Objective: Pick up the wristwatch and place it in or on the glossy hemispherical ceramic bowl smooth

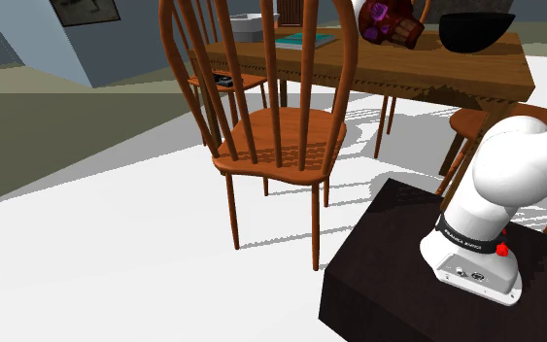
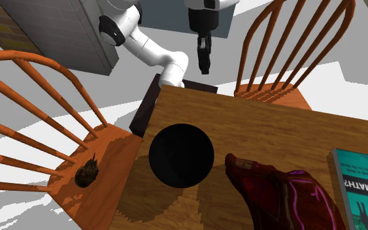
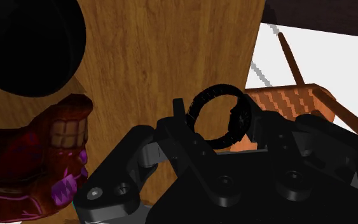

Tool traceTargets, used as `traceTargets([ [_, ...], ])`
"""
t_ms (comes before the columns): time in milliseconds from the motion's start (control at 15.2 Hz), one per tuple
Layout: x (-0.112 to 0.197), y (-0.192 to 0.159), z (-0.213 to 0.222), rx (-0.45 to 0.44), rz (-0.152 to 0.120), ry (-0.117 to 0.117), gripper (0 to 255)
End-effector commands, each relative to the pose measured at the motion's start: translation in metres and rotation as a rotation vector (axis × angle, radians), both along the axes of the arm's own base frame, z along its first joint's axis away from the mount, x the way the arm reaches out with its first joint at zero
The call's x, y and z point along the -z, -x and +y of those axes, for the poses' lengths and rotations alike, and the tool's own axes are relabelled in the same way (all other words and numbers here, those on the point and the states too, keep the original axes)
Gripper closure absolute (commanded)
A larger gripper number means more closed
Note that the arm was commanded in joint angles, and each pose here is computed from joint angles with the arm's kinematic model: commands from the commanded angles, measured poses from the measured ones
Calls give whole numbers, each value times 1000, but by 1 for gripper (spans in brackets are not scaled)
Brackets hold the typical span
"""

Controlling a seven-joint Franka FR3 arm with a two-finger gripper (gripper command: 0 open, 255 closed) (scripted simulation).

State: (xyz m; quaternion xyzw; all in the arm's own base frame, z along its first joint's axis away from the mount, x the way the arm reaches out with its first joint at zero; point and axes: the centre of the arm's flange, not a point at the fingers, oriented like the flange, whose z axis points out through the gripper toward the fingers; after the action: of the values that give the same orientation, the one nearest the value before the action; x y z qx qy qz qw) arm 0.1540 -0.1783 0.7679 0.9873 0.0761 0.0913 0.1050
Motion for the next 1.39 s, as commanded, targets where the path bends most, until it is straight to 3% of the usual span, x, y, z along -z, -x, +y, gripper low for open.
traceTargets([
  [0,0,2,-25,0,0,0,255],
  [1122,2,1,-259,0,0,1,255],
  [1320,18,1,-259,0,0,0,255],
])
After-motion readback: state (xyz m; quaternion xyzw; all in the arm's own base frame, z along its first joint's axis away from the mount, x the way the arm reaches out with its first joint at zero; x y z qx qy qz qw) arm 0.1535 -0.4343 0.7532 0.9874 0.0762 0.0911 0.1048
